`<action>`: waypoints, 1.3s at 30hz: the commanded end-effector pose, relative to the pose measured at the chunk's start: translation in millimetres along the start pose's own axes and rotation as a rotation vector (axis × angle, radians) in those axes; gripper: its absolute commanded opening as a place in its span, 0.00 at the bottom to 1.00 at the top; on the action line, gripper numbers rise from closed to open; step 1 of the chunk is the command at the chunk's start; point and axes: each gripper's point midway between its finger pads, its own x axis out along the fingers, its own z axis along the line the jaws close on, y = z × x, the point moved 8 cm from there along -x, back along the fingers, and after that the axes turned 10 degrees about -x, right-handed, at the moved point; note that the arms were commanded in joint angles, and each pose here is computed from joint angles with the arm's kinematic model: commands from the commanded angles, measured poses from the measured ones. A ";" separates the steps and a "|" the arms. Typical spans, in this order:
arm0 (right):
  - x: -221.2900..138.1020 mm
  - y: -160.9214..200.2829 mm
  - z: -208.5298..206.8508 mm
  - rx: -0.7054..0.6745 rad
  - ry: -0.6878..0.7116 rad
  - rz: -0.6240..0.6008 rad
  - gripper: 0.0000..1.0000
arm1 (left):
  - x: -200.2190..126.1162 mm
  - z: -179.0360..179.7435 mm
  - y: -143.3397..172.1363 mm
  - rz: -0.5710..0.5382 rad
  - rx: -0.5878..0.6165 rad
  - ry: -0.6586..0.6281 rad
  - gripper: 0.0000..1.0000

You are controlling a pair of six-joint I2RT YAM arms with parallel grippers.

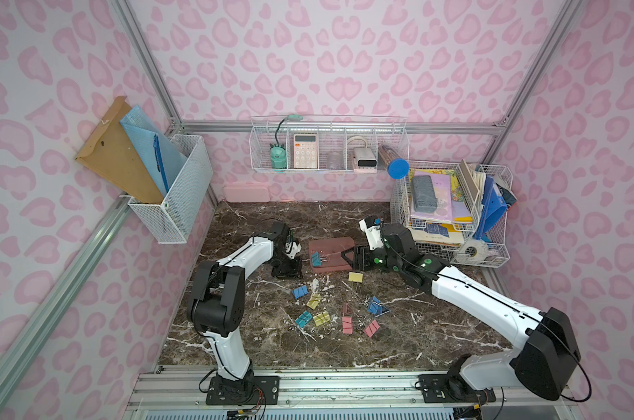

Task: Put the binder clips in the storage box
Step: Pick up the binder clip at the center of the board, then place the binder clip in the storage box.

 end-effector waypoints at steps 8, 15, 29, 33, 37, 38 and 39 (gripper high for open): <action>-2.4 -4.3 0.9 0.006 0.009 -0.024 0.68 | -3.5 -1.6 2.3 -0.003 0.012 0.012 0.00; -7.5 0.0 -9.3 0.048 0.099 -0.062 0.78 | -39.4 -22.0 -1.0 -0.116 -0.009 0.064 0.00; -35.4 14.0 -26.9 0.145 0.102 -0.213 0.96 | -89.6 -125.1 -54.8 -0.579 0.058 0.089 0.00; -36.1 13.8 -26.1 0.148 0.095 -0.212 0.98 | -68.1 -146.4 -69.1 -0.639 0.071 0.048 0.00; -36.5 12.2 -25.0 0.144 0.091 -0.209 0.99 | -38.5 -158.7 -79.9 -0.648 0.088 -0.004 0.00; -37.0 11.9 -24.6 0.142 0.091 -0.207 0.99 | -31.9 -161.6 -81.7 -0.642 0.089 -0.008 0.00; -36.7 12.7 -24.6 0.142 0.090 -0.203 0.99 | -26.2 -163.5 -81.9 -0.633 0.093 -0.015 0.00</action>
